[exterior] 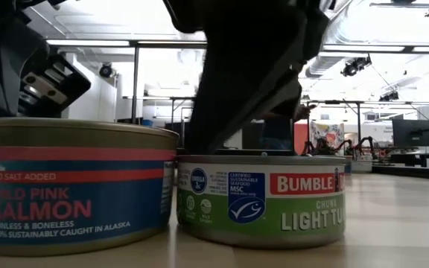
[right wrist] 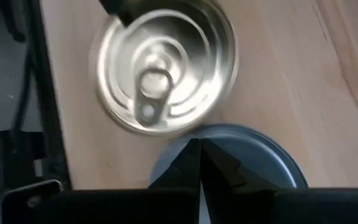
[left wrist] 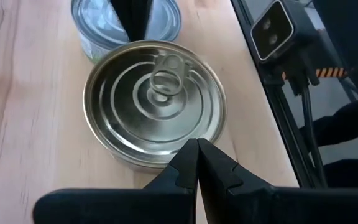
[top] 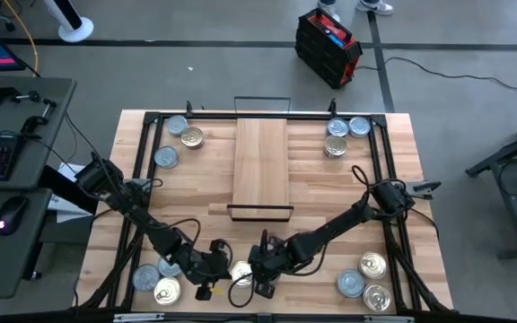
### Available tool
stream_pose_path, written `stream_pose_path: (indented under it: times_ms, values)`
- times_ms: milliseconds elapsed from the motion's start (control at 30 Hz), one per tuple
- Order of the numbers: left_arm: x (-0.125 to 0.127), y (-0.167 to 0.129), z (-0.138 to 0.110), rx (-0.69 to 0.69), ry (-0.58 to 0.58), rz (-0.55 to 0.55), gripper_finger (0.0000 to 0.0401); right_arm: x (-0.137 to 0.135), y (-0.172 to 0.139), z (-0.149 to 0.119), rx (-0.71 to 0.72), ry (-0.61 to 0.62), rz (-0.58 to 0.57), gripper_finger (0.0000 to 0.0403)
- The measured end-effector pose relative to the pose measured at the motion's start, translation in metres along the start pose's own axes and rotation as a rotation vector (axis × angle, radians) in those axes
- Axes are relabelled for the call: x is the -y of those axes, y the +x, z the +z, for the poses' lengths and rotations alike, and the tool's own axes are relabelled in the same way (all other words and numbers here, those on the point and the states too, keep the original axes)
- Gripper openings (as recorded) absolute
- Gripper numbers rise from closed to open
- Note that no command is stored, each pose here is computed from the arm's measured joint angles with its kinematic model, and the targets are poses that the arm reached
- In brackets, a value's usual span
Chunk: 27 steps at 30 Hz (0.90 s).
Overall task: Stack canned seafood by type on shelf
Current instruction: Put the blue pink tuna can on the shelf
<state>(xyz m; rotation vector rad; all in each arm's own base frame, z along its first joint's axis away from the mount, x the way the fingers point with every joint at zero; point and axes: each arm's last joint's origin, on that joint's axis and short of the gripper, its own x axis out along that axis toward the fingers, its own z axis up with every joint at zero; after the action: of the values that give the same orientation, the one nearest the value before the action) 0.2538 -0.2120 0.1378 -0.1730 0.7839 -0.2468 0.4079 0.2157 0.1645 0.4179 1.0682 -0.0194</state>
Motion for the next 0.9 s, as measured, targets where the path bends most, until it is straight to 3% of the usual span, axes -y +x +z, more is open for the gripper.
stream_pose_path:
  times_ms: [533, 900]
  values:
    - [-0.003, 0.000, -0.004, -0.053, 0.041, 0.014, 0.0001, -0.009, -0.007, 0.019, 0.118, -0.082, 0.078, 0.0000]
    - [-0.012, 0.002, -0.010, -0.102, 0.030, 0.083, 0.0001, -0.013, -0.017, 0.032, 0.182, -0.118, 0.056, 0.0000]
